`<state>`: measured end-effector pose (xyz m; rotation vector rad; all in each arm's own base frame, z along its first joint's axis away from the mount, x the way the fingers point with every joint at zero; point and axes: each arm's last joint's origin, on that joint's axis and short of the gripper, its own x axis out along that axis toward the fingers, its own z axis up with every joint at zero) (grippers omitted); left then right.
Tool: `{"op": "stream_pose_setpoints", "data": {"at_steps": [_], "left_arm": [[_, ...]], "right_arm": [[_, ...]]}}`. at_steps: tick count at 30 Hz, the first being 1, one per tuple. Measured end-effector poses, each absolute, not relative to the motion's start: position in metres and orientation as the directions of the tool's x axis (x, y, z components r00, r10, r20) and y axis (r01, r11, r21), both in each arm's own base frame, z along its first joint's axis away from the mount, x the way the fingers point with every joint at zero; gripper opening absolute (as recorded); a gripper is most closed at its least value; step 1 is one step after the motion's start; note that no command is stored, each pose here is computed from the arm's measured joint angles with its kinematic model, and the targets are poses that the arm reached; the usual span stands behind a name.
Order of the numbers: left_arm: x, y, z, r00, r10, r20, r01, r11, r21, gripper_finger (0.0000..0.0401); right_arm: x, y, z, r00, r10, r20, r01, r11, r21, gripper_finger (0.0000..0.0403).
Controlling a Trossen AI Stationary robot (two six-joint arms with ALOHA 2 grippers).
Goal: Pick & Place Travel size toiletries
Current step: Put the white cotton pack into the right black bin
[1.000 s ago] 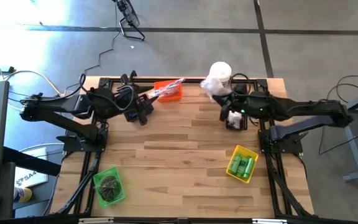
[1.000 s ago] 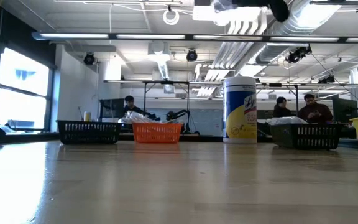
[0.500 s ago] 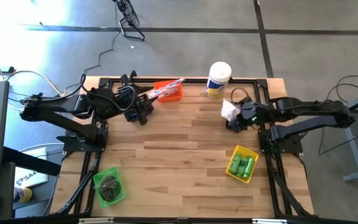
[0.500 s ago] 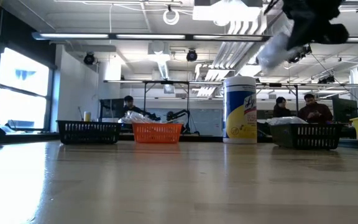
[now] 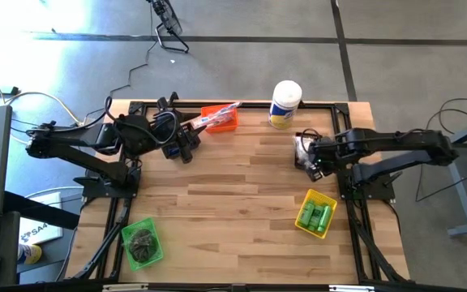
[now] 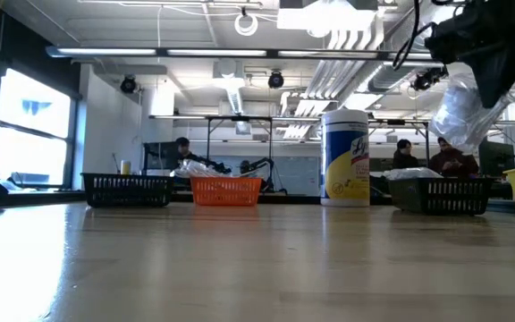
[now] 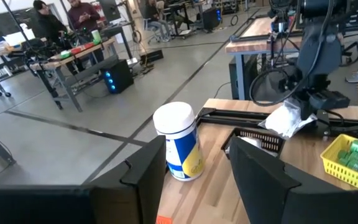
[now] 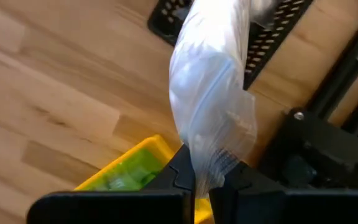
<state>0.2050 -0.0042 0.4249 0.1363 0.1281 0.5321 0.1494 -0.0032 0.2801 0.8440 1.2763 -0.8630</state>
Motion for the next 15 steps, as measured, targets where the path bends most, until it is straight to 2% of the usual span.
{"op": "stream_pose_setpoints", "data": {"at_steps": [8, 15], "left_arm": [[0.205, -0.004, 0.424, 0.853, 0.513, -0.096, -0.496, 0.854, 0.161, 0.0172], [0.204, -0.004, 0.419, 0.846, 0.515, -0.139, -0.497, 0.855, 0.147, 0.0172]], "right_arm": [[0.169, -0.016, 0.263, -0.055, -0.130, -0.990, 0.938, 0.334, -0.096, 0.0013], [0.188, -0.030, 0.241, -0.197, -0.132, -0.971, 0.935, 0.273, -0.227, 0.0013]]}}
